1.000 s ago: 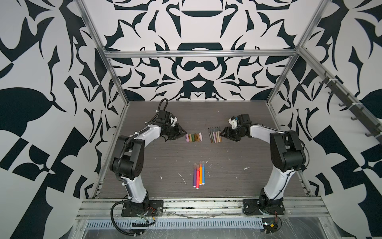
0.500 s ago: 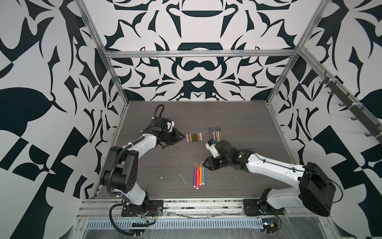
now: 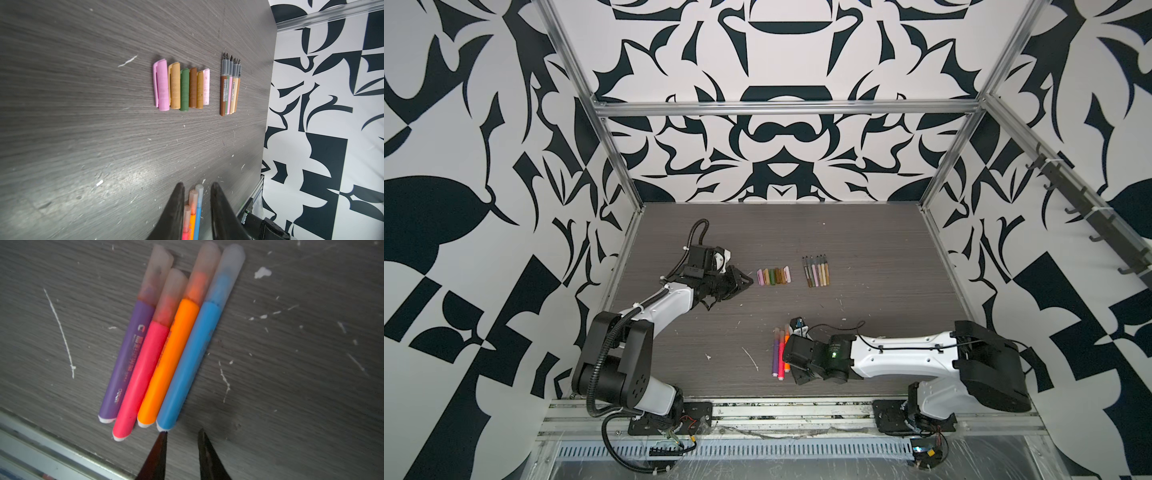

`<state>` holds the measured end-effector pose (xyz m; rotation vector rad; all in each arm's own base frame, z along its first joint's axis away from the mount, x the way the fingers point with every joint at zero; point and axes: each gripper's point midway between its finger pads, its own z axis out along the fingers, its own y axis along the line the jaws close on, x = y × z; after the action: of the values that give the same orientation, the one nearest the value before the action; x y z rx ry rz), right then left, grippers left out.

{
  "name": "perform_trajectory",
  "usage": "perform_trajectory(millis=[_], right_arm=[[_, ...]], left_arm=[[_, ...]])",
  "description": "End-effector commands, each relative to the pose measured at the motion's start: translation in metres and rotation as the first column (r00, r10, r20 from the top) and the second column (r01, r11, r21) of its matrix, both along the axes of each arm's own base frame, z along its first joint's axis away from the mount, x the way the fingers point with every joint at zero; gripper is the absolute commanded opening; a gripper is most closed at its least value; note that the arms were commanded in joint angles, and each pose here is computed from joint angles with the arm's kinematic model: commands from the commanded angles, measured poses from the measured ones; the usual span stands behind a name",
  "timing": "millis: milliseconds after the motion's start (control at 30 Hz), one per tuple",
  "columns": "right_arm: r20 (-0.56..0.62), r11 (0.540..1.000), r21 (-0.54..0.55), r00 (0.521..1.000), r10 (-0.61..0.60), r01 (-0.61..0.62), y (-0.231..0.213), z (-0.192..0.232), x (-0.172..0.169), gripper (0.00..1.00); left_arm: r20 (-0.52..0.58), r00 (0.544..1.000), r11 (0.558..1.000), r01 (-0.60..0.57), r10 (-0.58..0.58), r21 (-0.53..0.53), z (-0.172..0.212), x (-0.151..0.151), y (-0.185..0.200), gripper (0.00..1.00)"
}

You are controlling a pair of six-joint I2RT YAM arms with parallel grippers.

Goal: Open the pen caps
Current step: 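Lower the right gripper and close it on the blue felt marker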

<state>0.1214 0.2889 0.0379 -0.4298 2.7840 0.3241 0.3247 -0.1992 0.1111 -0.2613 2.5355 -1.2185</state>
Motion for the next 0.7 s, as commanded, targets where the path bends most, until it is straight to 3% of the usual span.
perform_trajectory(millis=[0,667], right_arm=[[0.056,1.000,-0.001,0.998,-0.018,0.018,0.008,0.017,0.013,0.30],[-0.040,0.996,-0.071,0.998,-0.051,0.048,0.004,-0.013,0.018,0.27]], left_arm=[[0.026,1.000,1.000,0.004,-0.003,-0.016,0.008,-0.003,0.000,0.27],[0.033,0.999,1.000,0.025,-0.025,0.000,0.014,-0.004,0.001,0.27]])
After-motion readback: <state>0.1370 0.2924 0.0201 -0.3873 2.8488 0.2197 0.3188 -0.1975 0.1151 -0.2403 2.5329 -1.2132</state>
